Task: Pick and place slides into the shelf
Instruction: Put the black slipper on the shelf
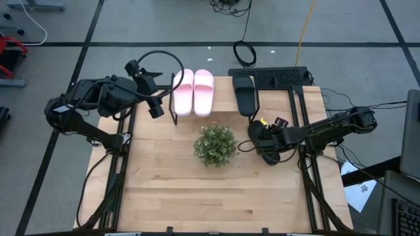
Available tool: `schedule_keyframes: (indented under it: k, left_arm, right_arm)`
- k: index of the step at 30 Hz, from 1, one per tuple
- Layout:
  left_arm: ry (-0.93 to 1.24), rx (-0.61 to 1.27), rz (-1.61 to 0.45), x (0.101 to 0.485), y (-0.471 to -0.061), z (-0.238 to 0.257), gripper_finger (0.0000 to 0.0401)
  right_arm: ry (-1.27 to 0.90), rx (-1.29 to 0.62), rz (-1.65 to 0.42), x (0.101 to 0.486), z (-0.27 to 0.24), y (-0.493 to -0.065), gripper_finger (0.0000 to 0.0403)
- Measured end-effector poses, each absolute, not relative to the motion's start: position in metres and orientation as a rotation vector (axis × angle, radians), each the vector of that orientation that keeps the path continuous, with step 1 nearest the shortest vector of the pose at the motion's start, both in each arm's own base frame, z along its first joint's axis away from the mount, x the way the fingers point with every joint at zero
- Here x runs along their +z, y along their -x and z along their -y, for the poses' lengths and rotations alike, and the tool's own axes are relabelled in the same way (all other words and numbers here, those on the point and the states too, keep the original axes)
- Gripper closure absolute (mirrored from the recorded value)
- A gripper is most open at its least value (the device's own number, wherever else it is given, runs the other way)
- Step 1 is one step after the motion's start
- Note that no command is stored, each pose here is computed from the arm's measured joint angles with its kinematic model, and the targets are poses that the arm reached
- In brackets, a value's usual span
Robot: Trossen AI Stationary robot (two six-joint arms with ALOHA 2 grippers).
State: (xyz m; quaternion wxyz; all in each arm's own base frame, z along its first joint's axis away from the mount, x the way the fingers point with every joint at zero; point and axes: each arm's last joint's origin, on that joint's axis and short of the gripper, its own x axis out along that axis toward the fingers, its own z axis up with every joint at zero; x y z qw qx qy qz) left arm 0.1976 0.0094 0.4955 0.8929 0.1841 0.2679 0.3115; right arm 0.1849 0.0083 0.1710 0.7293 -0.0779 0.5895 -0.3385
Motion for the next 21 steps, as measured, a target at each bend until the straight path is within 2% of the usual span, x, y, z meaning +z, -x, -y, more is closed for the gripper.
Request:
schedule_keyframes:
  k: [10, 21]
  left_arm:
    - [-0.377, 0.647, -0.554, 0.495, -0.198, -0.009, 0.0146]
    - [-0.356, 0.653, -0.546, 0.495, -0.198, -0.009, 0.0146]
  right_arm:
    - [0.179, -0.728, -1.28, 0.16, -0.008, -0.183, 0.024]
    - [0.204, -0.695, -1.257, 0.153, -0.008, -0.183, 0.0349]
